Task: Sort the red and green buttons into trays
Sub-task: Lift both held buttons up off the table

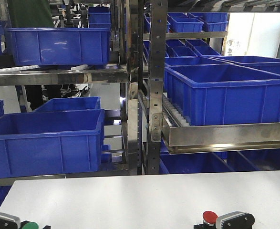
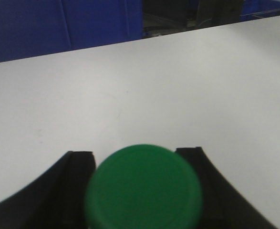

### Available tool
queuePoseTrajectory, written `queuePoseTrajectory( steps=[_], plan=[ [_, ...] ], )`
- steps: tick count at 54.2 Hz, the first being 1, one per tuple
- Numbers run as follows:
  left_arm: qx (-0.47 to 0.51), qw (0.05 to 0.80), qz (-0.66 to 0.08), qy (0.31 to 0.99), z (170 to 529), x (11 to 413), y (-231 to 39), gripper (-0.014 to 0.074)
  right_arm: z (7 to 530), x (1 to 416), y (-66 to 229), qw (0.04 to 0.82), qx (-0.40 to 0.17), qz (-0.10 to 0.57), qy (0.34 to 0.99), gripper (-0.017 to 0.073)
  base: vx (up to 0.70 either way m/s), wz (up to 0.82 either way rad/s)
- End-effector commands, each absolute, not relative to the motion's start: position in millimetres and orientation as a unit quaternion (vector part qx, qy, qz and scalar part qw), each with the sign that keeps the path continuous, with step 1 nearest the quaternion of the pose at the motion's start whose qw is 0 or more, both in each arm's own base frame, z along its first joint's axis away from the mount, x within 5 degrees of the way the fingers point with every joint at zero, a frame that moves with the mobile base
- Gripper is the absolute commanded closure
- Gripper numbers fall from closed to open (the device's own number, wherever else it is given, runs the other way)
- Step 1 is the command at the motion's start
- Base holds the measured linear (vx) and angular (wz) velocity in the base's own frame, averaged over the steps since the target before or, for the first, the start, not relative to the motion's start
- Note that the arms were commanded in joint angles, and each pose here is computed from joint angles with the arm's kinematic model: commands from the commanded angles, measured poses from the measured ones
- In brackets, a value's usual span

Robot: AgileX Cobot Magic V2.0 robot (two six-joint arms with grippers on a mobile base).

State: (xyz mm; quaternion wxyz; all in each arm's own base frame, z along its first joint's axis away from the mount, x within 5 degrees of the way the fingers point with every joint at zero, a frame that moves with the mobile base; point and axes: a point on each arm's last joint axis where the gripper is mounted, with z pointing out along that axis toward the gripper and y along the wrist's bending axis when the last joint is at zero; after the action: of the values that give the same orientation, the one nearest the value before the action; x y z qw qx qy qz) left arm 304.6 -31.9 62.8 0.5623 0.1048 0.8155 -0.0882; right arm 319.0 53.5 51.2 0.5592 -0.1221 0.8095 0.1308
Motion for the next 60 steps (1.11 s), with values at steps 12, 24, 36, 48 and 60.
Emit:
queuePoseTrajectory(
  steps=[12, 24, 36, 48, 60],
  plan=[
    [0.090, 0.652, -0.145, 0.739, 109, 308, -39, 0.0601, 89, 328, 56, 0.660, -0.121, 0.147, 0.727, 0.0567, 0.00, 0.00],
    [0.099, 0.651, -0.124, 0.742, 147, 285, -36, 0.0596, 133, 328, 59, 0.659, -0.156, 0.136, 0.723, 0.0567, 0.00, 0.00],
    [0.089, 0.619, -0.096, 0.774, 187, 248, -30, 0.0596, 203, 305, 67, 0.632, -0.202, 0.174, 0.728, 0.0567, 0.00, 0.00],
    [0.101, 0.633, -0.059, 0.765, 234, 199, -24, 0.0596, 262, 263, 65, 0.605, -0.235, 0.163, 0.743, 0.0567, 0.00, 0.00],
    [0.043, 0.653, -0.043, 0.755, 267, 154, -13, 0.0596, 297, 226, 63, 0.601, -0.237, 0.171, 0.744, 0.0567, 0.00, 0.00]
  ],
)
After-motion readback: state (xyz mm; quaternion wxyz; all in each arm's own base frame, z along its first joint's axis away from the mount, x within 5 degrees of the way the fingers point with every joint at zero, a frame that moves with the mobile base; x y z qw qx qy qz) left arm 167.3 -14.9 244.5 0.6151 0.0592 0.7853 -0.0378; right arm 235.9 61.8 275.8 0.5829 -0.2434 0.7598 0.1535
